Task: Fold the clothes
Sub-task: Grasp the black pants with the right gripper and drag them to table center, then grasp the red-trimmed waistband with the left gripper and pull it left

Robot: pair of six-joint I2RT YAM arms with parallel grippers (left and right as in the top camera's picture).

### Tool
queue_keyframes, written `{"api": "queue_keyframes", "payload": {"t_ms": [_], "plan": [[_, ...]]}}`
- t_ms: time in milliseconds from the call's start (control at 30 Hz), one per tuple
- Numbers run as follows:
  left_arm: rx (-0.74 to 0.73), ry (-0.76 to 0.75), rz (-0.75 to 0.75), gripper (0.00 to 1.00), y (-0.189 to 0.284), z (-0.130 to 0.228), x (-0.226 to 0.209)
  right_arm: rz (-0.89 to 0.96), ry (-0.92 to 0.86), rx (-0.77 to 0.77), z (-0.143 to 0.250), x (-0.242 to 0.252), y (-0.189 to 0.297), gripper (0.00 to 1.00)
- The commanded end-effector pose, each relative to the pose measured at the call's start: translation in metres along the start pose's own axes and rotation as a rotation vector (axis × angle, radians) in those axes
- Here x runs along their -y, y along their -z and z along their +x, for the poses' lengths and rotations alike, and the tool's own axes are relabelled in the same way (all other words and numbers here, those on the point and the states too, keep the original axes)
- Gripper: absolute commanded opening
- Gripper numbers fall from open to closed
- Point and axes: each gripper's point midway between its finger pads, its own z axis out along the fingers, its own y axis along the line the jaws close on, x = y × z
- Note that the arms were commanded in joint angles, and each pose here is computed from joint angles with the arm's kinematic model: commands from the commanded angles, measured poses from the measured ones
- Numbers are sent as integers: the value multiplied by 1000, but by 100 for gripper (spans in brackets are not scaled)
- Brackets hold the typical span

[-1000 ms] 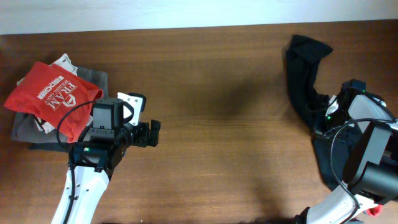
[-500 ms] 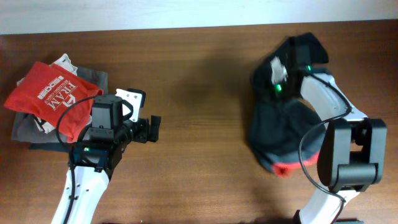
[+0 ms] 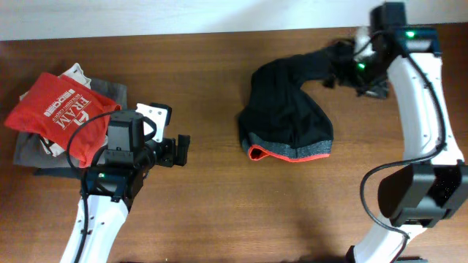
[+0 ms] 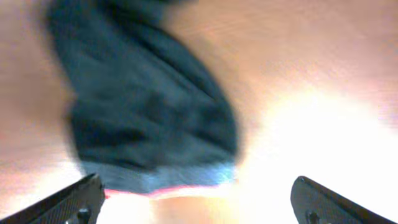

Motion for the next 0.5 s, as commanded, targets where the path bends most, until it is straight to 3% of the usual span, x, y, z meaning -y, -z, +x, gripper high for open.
{"api": "queue_keyframes", "payload": {"t_ms": [0, 200, 467], "plan": [[27, -2, 144, 99, 4, -10, 24, 168, -53, -24, 7, 51, 10, 99], [66, -12, 269, 99, 9, -19, 45, 191, -123, -58, 23, 97, 29, 99], [29, 19, 286, 99, -6, -15, 50, 106, -218, 25, 42, 121, 78, 99]]}}
